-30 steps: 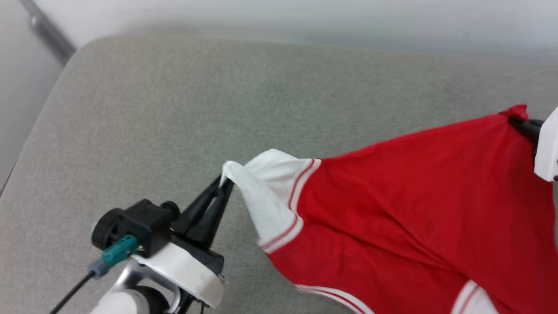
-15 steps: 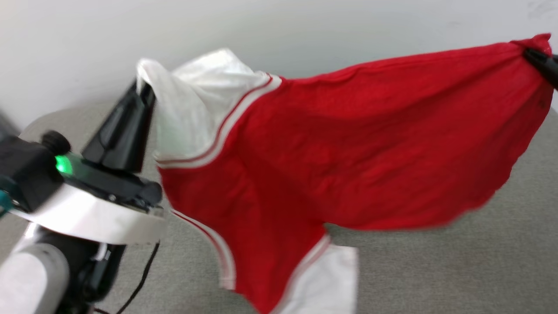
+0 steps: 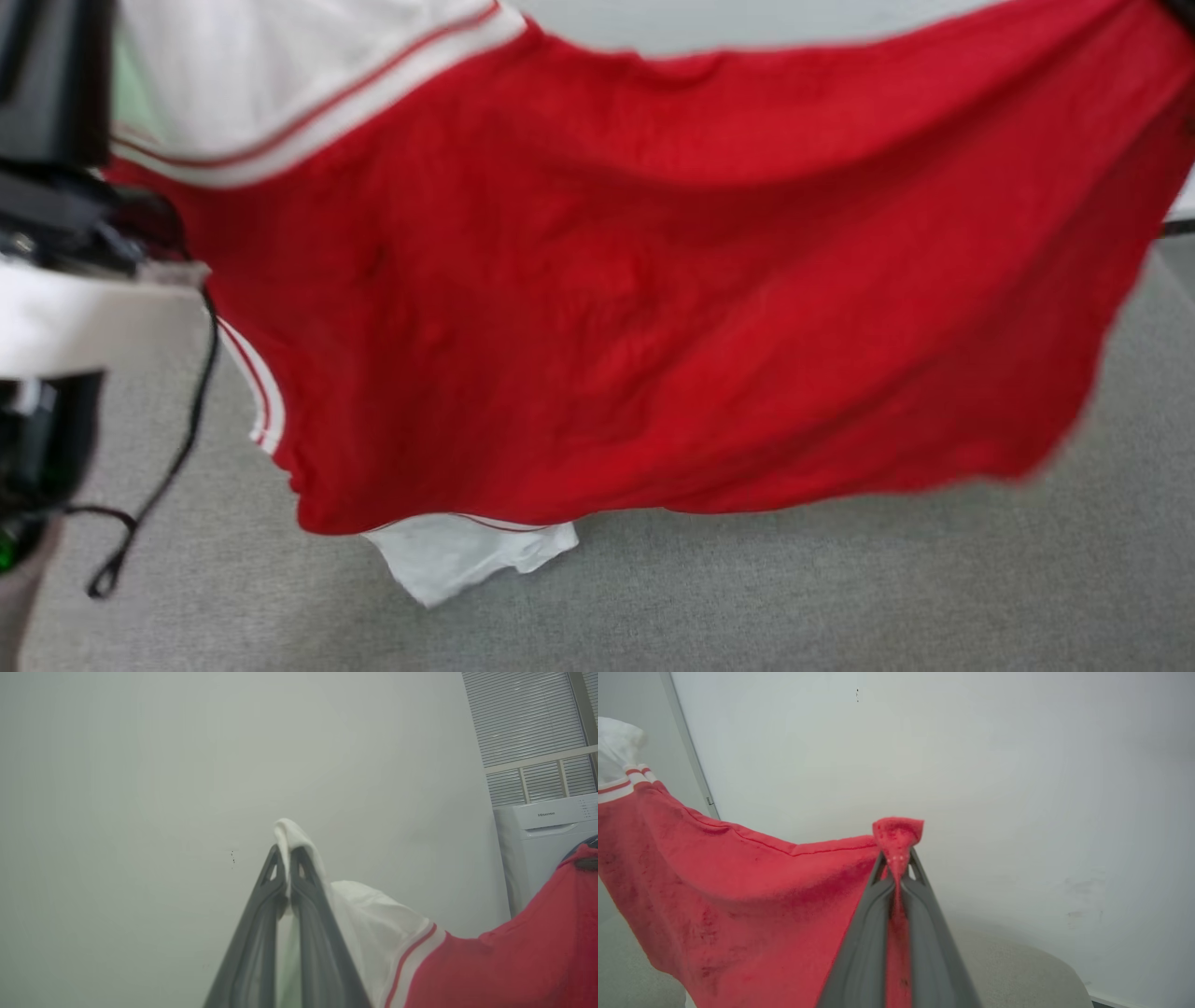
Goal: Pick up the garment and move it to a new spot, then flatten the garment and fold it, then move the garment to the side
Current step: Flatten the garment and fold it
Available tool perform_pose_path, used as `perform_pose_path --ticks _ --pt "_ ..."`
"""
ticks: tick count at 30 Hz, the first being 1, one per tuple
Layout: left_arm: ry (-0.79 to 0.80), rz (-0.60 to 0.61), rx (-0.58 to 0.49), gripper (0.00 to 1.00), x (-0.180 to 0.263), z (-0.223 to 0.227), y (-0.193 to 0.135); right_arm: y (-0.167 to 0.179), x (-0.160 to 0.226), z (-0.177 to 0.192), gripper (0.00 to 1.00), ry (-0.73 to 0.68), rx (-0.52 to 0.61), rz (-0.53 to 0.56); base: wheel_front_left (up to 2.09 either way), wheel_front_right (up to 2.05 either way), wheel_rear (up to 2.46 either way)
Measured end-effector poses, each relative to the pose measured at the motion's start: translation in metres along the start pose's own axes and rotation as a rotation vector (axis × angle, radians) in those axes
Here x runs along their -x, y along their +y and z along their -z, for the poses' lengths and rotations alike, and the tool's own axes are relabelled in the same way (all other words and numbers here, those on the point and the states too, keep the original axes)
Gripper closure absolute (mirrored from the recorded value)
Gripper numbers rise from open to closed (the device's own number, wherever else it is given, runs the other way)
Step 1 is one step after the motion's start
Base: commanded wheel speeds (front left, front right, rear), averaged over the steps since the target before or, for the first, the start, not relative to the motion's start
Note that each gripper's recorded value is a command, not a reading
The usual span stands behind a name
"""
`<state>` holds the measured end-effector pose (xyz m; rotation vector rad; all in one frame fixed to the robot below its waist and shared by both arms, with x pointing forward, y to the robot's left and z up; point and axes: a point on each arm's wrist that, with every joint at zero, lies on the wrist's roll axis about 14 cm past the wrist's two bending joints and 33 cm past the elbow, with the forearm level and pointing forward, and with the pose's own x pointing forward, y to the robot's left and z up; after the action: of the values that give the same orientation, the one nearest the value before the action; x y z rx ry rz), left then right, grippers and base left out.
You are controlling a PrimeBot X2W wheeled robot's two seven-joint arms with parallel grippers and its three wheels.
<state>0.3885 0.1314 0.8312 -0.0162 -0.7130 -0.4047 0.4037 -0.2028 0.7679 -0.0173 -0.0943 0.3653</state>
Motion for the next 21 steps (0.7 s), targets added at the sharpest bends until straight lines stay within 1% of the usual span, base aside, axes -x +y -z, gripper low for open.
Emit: perform_pose_path --ticks 2,8,9,10,13,14,15,16,18,19,21 --pt "0.001 -0.001 -0.004 1.0 -0.005 0.002 0.003 -0.002 -0.002 -0.002 1.0 -0.009 0.003 0.003 0.0 0.0 0.0" --pt "0.024 -0.014 0.015 1.0 -0.046 0.031 0.026 -0.025 -0.031 -0.006 1.0 -0.073 0.007 0.038 0.0 0.0 0.0" --pt "0.024 -0.014 0.015 1.0 -0.046 0.031 0.026 -0.025 -0.031 -0.006 1.0 -0.073 0.007 0.038 0.0 0.0 0.0" --pt "0.037 -0.02 0.001 1.0 -0.061 0.043 0.038 -0.032 -0.046 -0.007 1.0 -0.094 0.007 0.044 0.0 0.0 0.0" --pt "0.036 -0.035 -0.035 1.0 -0.083 0.057 0.06 -0.043 -0.071 -0.005 1.0 -0.124 0.015 0.058 0.0 0.0 0.0" --pt "0.034 -0.038 -0.04 1.0 -0.091 0.063 0.066 -0.048 -0.08 -0.004 1.0 -0.132 0.022 0.066 0.0 0.0 0.0" --pt "0.034 -0.038 -0.04 1.0 -0.091 0.063 0.066 -0.048 -0.08 -0.004 1.0 -0.132 0.022 0.066 0.0 0.0 0.0" --pt "0.036 -0.045 -0.043 1.0 -0.107 0.078 0.077 -0.058 -0.101 0.003 1.0 -0.143 0.035 0.082 0.0 0.0 0.0" --pt "0.049 -0.056 -0.043 1.0 -0.123 0.099 0.088 -0.07 -0.123 0.012 1.0 -0.155 0.025 0.102 0.0 0.0 0.0" --pt "0.049 -0.056 -0.043 1.0 -0.123 0.099 0.088 -0.07 -0.123 0.012 1.0 -0.155 0.025 0.102 0.0 0.0 0.0" --pt "0.054 -0.073 -0.054 1.0 -0.137 0.118 0.1 -0.081 -0.145 0.019 1.0 -0.172 0.025 0.12 0.0 0.0 0.0"
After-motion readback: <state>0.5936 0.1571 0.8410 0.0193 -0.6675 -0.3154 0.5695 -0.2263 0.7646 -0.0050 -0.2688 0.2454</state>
